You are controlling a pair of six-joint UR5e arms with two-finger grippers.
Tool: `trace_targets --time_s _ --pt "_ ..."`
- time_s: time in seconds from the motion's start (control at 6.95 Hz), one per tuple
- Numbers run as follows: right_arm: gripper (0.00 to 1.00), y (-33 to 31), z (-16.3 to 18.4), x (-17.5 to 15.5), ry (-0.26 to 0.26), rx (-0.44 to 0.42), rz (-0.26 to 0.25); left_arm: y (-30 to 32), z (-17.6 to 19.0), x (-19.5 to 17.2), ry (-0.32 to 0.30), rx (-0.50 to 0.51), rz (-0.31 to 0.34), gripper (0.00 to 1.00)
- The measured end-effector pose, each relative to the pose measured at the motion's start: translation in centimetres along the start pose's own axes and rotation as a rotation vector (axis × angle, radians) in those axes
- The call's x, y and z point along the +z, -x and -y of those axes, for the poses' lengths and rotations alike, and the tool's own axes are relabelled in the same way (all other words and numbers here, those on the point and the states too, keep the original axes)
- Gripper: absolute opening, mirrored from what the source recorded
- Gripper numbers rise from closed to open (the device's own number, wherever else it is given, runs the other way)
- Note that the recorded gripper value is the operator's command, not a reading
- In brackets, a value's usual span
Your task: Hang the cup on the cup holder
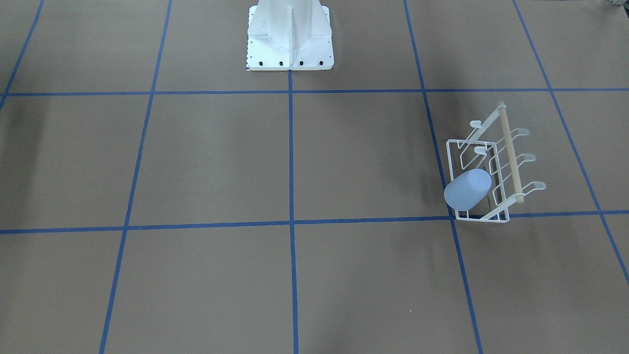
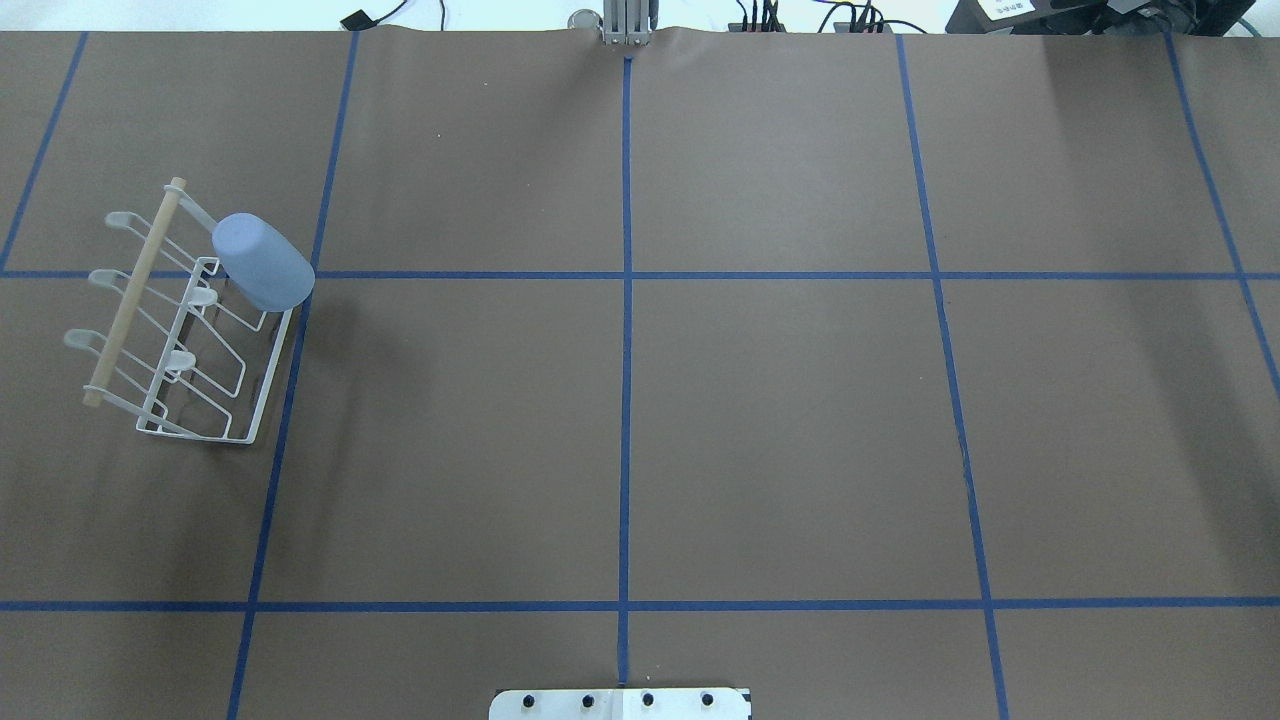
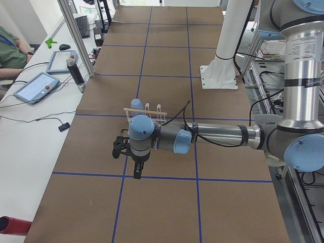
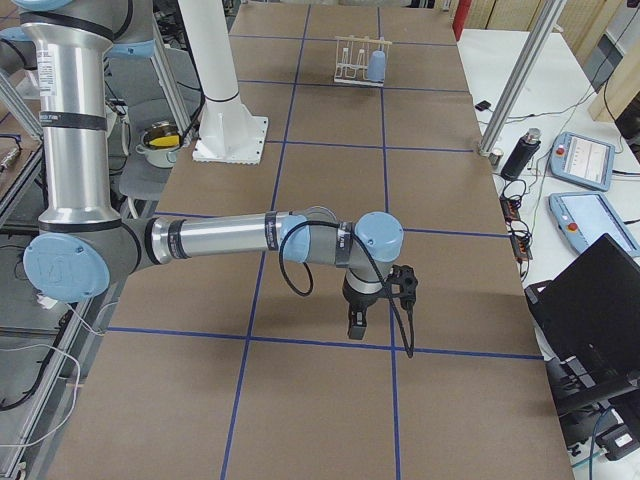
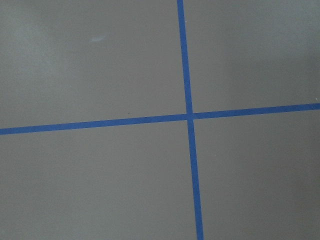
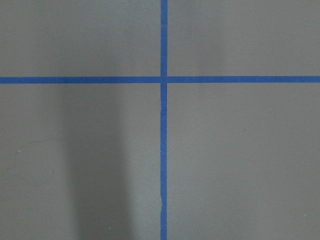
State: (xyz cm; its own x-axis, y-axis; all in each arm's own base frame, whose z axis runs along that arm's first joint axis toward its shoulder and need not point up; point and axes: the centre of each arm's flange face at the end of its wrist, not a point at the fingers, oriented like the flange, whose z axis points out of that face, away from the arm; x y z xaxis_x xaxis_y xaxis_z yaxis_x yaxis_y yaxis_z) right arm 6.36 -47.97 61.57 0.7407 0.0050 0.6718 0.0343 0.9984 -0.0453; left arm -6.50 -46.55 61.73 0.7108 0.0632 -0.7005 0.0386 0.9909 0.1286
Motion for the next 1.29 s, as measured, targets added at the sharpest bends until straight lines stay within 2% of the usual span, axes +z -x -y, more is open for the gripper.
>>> trace_targets --time_s 0.58,1.29 --pt "1.0 -0.16 0.18 0.96 0.021 0.0 -0.016 0.32 -1.13 0.27 0.037 -0.031 0.002 0.98" --pt "1.0 -0.08 0.12 0.87 0.019 0.0 -0.016 0.68 -1.01 0.48 0.041 -0.034 0.022 0.98"
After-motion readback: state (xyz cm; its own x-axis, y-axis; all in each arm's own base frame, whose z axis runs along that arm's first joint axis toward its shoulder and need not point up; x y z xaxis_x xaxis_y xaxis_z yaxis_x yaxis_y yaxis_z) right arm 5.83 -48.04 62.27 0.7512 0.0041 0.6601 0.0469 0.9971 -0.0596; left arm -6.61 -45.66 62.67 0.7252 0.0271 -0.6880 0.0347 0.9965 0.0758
